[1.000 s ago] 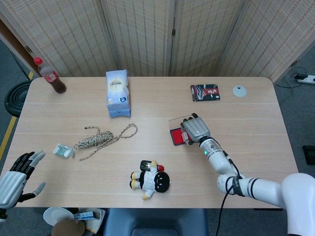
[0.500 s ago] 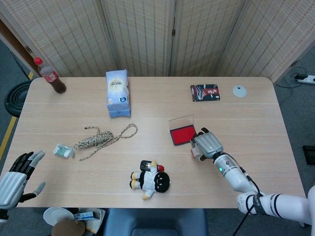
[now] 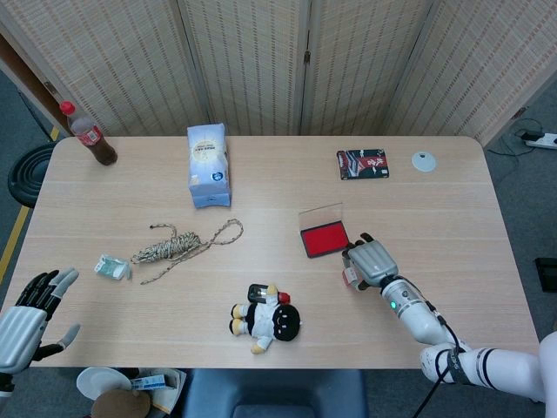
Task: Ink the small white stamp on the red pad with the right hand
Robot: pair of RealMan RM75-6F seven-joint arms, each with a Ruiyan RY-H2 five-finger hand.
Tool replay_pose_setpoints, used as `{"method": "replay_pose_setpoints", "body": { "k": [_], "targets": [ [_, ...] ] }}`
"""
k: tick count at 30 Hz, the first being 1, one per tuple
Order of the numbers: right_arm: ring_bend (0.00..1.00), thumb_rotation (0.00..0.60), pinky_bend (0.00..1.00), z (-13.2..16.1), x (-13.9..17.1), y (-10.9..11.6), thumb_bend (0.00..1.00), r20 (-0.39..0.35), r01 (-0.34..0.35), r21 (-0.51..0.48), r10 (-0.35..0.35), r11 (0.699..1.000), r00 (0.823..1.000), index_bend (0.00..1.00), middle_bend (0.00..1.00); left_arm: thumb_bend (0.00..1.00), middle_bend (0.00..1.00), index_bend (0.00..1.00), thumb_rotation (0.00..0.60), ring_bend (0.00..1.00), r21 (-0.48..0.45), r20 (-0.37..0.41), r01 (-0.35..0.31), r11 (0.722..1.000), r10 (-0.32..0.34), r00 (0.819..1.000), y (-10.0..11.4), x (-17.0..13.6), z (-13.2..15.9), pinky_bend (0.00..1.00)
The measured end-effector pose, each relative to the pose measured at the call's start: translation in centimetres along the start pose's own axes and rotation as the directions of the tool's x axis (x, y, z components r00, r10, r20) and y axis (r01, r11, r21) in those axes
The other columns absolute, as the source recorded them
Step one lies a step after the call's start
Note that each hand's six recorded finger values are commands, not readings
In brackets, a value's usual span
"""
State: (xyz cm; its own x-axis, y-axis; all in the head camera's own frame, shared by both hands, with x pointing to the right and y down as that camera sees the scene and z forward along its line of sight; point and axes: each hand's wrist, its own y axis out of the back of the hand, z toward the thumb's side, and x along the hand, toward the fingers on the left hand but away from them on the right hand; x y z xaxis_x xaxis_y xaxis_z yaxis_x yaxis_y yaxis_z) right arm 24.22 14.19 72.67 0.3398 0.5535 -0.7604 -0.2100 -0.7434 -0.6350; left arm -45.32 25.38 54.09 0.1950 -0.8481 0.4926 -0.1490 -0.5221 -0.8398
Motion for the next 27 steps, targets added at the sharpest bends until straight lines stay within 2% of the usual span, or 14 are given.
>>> {"method": "replay_pose_setpoints", "body": {
  "k": [18,23,27],
  "targets": [
    [0.26,0.600,0.11,-0.5,-0.4,-1.1,0.28,0.016,-0.035,-0.008,0.035,0.999,0.999,0.65,0.26,0.34,0.00,0.00,0.600,0.00,-0.002,0.004,-0.007,1.000,0.008,1.000,0.2,-0.2,0.1,0.06],
    [0.25,0.600,0.11,-0.6,-0.1,-0.6,0.25,0.008,-0.034,-0.024,0.034,0.999,0.999,0.55,0.23,0.34,0.00,0.00,0.600,0.00,-0.003,-0.001,-0.009,1.000,0.009,1.000,0.2,-0.1,0.0,0.06],
    [0.23,0.600,0.11,-0.6,0.1,-0.5,0.24,0.001,-0.050,-0.030,0.050,0.998,0.999,0.41,0.20,0.34,0.00,0.00,0.600,0.00,-0.004,-0.002,-0.010,1.000,0.010,1.000,0.2,-0.1,0.0,0.06]
  ]
}}
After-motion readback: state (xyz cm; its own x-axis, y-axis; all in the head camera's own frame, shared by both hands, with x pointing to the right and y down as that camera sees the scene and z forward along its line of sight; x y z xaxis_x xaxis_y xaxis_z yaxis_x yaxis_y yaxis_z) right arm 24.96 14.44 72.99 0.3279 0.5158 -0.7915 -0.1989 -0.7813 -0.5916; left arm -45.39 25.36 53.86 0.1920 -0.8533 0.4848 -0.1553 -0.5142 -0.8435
